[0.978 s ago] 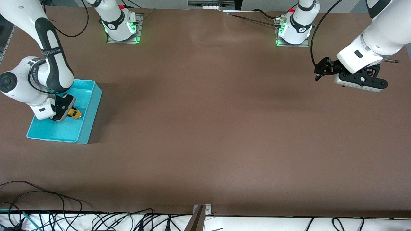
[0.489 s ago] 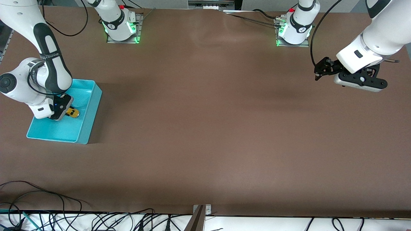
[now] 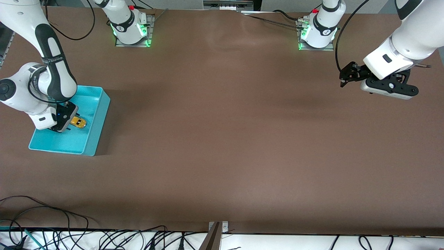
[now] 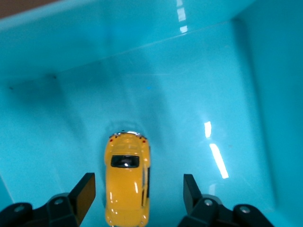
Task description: Wind up and store yellow beetle car
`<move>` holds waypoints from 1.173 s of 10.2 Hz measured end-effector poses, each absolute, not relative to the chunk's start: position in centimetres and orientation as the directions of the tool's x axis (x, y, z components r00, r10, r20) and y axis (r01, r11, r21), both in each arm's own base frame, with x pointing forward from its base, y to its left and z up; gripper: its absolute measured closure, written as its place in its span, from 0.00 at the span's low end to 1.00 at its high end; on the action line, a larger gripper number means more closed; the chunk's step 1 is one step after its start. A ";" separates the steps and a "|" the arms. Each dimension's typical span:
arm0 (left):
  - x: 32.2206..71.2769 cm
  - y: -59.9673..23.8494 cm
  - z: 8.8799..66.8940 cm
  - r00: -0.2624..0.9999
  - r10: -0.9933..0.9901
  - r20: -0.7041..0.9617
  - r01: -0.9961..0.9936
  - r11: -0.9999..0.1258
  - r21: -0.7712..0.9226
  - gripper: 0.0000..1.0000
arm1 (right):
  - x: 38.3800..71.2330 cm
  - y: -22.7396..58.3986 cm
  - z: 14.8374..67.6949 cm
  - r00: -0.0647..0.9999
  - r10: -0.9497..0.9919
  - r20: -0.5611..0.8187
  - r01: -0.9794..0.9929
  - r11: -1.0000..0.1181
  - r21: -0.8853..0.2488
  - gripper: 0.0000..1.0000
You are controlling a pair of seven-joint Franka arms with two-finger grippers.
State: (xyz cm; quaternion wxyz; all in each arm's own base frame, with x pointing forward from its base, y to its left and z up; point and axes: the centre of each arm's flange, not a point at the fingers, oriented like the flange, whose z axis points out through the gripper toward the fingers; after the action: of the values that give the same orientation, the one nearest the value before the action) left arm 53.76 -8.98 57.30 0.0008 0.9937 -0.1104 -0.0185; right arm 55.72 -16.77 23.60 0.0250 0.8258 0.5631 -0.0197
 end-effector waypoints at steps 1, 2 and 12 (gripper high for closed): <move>53.8 -9.0 57.3 0.975 -0.219 -0.037 -0.219 -0.976 0.006 0.00 | 56.8 -16.6 25.9 0.394 0.918 -0.049 0.919 -0.395 0.001 0.16; 53.8 -9.0 57.3 0.975 -0.219 -0.037 -0.219 -0.976 0.006 0.00 | 58.2 -16.4 29.2 0.446 0.894 -0.039 0.894 -0.447 -0.038 0.15; 53.7 -9.1 57.3 0.975 -0.220 -0.037 -0.220 -0.976 0.006 0.00 | 64.3 -5.1 48.1 0.990 0.140 -0.025 0.140 -0.990 0.005 0.01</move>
State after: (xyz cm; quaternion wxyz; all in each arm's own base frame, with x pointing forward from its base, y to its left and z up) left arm 53.75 -9.05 57.30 0.0008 0.9937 -0.1106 -0.0185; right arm 64.35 -5.13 48.13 0.0033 0.9975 0.0702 -0.0122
